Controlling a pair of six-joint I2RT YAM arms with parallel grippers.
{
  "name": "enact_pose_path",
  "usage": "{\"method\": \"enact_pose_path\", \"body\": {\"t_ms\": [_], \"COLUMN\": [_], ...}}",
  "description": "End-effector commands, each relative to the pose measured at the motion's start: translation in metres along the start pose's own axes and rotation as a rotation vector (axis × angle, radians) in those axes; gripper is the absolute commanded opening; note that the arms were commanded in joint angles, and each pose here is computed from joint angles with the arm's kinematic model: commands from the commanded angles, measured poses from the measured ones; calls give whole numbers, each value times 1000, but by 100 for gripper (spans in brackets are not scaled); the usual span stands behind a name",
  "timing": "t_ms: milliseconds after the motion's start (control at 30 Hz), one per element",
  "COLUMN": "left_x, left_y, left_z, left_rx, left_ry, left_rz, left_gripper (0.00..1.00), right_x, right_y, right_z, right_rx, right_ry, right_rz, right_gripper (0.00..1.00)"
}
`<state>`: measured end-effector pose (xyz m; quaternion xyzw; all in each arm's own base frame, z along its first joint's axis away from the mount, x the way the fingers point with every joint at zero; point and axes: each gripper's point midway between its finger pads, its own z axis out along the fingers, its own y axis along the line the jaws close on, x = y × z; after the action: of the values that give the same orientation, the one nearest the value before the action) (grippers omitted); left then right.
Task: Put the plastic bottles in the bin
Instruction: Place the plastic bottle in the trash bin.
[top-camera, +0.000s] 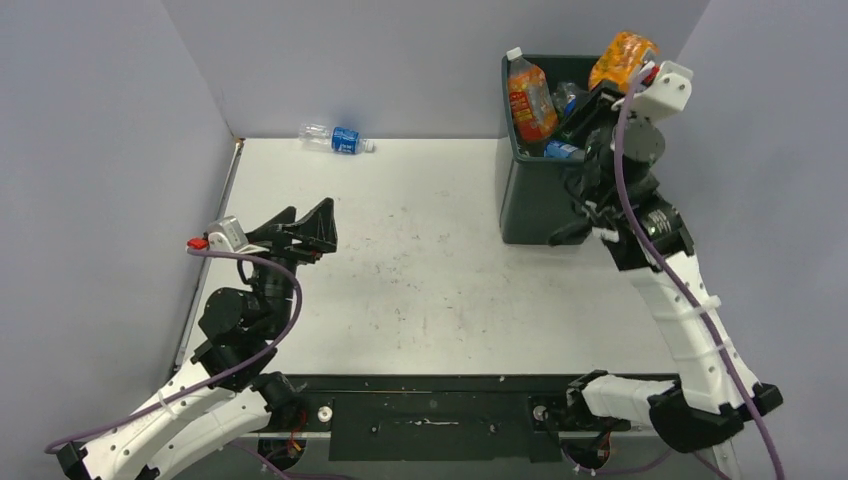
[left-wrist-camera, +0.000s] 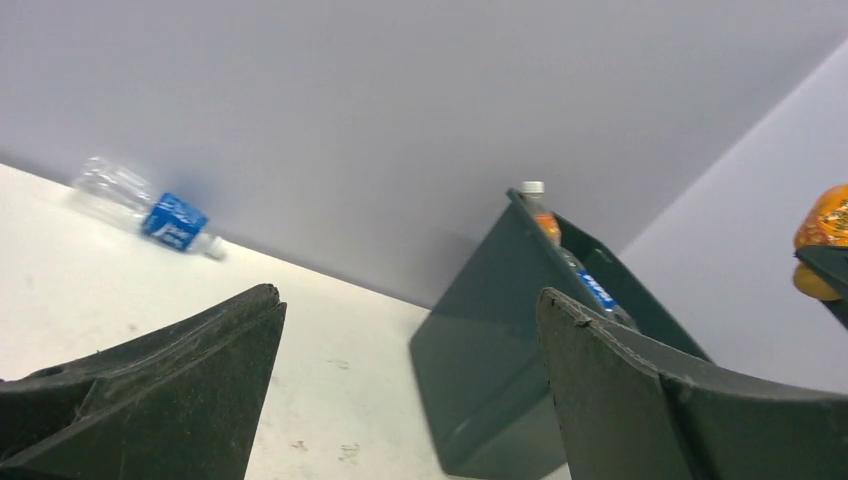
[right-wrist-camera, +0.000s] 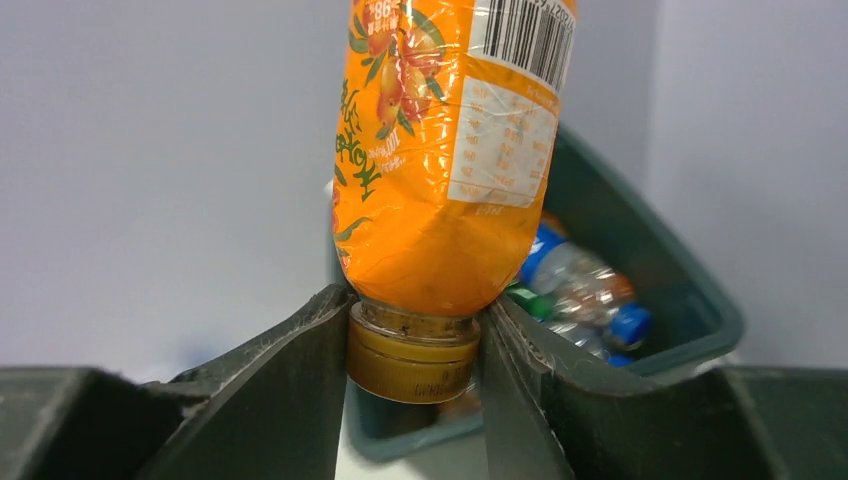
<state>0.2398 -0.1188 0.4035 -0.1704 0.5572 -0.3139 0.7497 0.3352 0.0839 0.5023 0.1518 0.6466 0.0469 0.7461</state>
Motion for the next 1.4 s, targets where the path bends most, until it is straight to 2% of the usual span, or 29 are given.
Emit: {"method": "enact_pose_path", "body": {"t_ms": [0,67,100,167,200,233,267,367,500,600,700,767,933,1067,1267,1367], "left_x": [3,8,11,14,16,16,15,13,16,21,42,56,86,120,159,186], "left_y": [33,36,37,41,44,46,48,51,50,54,75,103,156,203,281,317], "left_z": [-3,-3,-4,-4,-4,-5,-6,-4,10,35,73,95,156,211,266,282], "left_rx": [-125,-133,-136,-148,-158,-171,-185,-208,-247,-297,-353,-429,-567,-617,-657,-699], "left_ry": [-8,9,17,25,31,33,33,22,36,76,145,179,212,209,145,145], "left_rz": [142,163,173,190,198,205,210,218,228,200,112,54,47,-100,-287,-320], "left_gripper": [96,96,96,96,96,96,96,96,96,96,96,96,96,96,96,96], "right_x": [25,30,29,29,24,20,13,0,12,41,82,110,187,234,268,274], "right_y": [-43,-56,-59,-56,-51,-41,-31,4,46,71,88,94,87,78,77,78], "right_z": [58,84,95,109,110,107,102,71,26,-7,-38,-54,-82,-96,-99,-99], "right_rx": [131,191,199,192,181,156,127,33,-141,-332,-514,-587,-613,-617,-627,-630], "right_ry": [124,131,136,164,164,158,143,96,107,139,189,232,373,445,490,502], "right_rz": [-7,15,28,46,56,64,73,91,130,177,233,263,218,222,173,151], "right_gripper": [5,8,28,80,100,92,90,90,90,90,90,90,90,90,90,90]}}
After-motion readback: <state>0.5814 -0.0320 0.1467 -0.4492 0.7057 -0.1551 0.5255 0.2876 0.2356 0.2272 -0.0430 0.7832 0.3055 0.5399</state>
